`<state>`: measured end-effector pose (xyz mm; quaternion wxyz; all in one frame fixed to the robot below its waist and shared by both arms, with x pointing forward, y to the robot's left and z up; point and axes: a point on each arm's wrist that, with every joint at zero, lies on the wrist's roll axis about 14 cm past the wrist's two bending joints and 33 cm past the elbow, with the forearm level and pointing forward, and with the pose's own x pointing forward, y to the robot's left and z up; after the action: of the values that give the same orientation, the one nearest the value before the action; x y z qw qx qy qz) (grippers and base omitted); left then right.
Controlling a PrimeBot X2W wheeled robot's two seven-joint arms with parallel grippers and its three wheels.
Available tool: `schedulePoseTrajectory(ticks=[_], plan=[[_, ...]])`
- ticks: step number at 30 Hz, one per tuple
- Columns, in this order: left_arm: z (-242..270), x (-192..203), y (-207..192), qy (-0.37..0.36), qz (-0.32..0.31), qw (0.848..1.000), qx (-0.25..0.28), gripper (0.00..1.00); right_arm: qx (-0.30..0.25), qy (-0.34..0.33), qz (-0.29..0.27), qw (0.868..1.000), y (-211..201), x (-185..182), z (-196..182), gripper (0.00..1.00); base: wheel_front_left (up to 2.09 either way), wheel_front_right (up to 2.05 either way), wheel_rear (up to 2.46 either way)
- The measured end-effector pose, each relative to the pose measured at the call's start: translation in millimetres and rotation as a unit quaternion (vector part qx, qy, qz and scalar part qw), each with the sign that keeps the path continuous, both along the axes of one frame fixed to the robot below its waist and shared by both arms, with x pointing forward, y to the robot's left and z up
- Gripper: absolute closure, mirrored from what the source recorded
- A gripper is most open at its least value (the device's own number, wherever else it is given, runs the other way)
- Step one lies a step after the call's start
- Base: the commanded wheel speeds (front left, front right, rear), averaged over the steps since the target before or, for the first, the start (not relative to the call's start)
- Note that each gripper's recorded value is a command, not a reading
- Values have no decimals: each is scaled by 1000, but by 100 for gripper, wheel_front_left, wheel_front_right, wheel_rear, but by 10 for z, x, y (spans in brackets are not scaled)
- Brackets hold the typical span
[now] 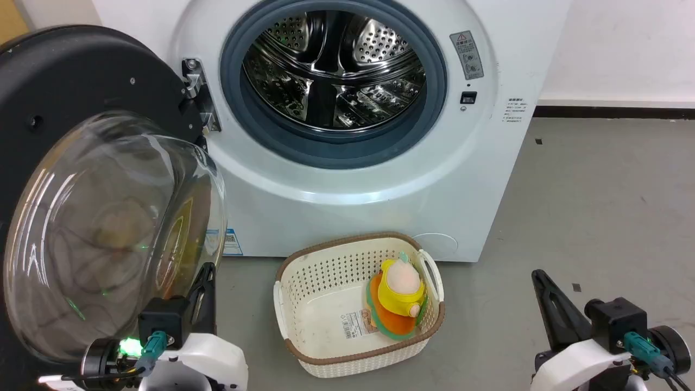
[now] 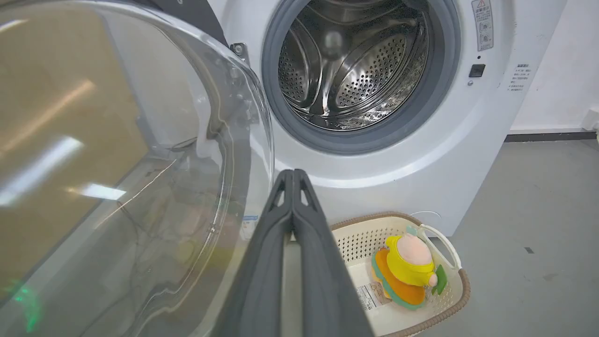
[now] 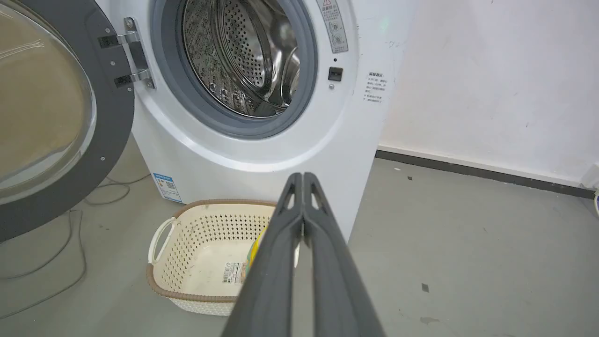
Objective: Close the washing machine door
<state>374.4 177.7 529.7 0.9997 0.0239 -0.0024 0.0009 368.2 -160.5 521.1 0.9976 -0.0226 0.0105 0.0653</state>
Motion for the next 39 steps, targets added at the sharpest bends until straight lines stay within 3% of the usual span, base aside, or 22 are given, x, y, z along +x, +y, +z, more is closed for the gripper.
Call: schedulePoseTrajectory(ticks=[28, 29, 39], plan=[[0, 0, 1, 0, 0, 1000, 0, 100, 0, 0, 0, 1000, 1, 0, 0, 100, 0, 0, 0], [-1, 0, 1, 0, 0, 1000, 0, 0, 0, 0, 0, 1000, 1, -1, -2, 0, 0, 0, 0], [-4, 1, -16, -2, 1, 1000, 0, 0, 5, -3, -2, 1000, -17, 2, 1, 0, 0, 0, 0]])
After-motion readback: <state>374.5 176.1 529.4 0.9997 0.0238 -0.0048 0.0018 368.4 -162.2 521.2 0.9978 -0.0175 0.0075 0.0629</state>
